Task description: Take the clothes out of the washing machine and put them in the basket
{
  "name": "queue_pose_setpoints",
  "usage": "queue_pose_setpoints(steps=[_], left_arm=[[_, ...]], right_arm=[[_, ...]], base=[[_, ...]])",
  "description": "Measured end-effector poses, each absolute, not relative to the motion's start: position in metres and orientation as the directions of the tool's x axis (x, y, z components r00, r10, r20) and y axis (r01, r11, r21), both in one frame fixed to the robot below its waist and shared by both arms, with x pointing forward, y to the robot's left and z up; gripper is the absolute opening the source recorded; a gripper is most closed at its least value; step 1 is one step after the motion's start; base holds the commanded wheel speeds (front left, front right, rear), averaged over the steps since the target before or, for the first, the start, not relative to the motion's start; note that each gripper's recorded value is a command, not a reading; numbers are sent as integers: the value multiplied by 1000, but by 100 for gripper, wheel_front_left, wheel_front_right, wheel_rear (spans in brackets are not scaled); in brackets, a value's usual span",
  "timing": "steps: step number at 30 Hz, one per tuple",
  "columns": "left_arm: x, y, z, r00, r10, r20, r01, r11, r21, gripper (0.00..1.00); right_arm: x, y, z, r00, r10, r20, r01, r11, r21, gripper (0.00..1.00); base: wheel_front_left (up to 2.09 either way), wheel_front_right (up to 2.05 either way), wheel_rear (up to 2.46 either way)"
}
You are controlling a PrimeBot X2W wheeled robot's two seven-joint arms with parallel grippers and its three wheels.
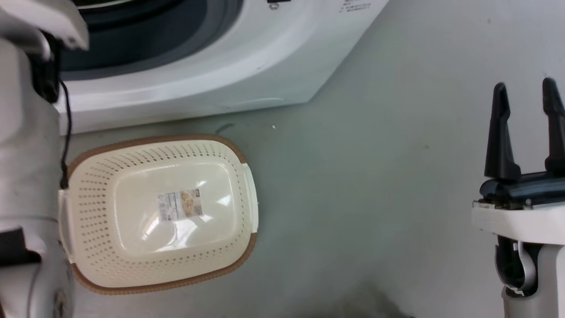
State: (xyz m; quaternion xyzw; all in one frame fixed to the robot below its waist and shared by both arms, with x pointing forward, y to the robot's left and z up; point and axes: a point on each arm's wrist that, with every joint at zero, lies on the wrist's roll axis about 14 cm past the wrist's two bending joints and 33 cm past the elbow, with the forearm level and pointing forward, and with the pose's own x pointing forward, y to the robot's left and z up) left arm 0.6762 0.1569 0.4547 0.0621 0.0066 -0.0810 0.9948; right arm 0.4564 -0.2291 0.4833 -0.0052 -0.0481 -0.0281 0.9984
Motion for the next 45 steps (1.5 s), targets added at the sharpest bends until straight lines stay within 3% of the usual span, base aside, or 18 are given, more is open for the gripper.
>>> queue_pose_setpoints(steps=[10, 16, 24, 34, 45], left_arm=[[746, 150, 394, 940, -163, -299, 236, 945, 226, 100], [754, 142, 336, 821, -128, -556, 277, 941, 193, 100], [762, 153, 313, 666, -58, -743, 266, 950, 163, 100], [766, 160, 280, 520, -6, -854, 232, 964, 134, 100], [762, 166, 256, 475, 43, -879, 221, 961, 167, 100]], right_arm=[[471, -252, 449, 993, -113, 36, 113, 993, -16, 100], [474, -260, 432, 991, -133, 3, 133, 991, -20, 100], [474, -262, 416, 990, -141, -31, 141, 990, -6, 100], [467, -275, 398, 980, -180, -85, 180, 984, -7, 100], [463, -280, 390, 974, -197, -108, 198, 980, -1, 100]], base=[[0, 0, 0], [0, 0, 0], [0, 0, 0], [0, 0, 0], [0, 0, 0]])
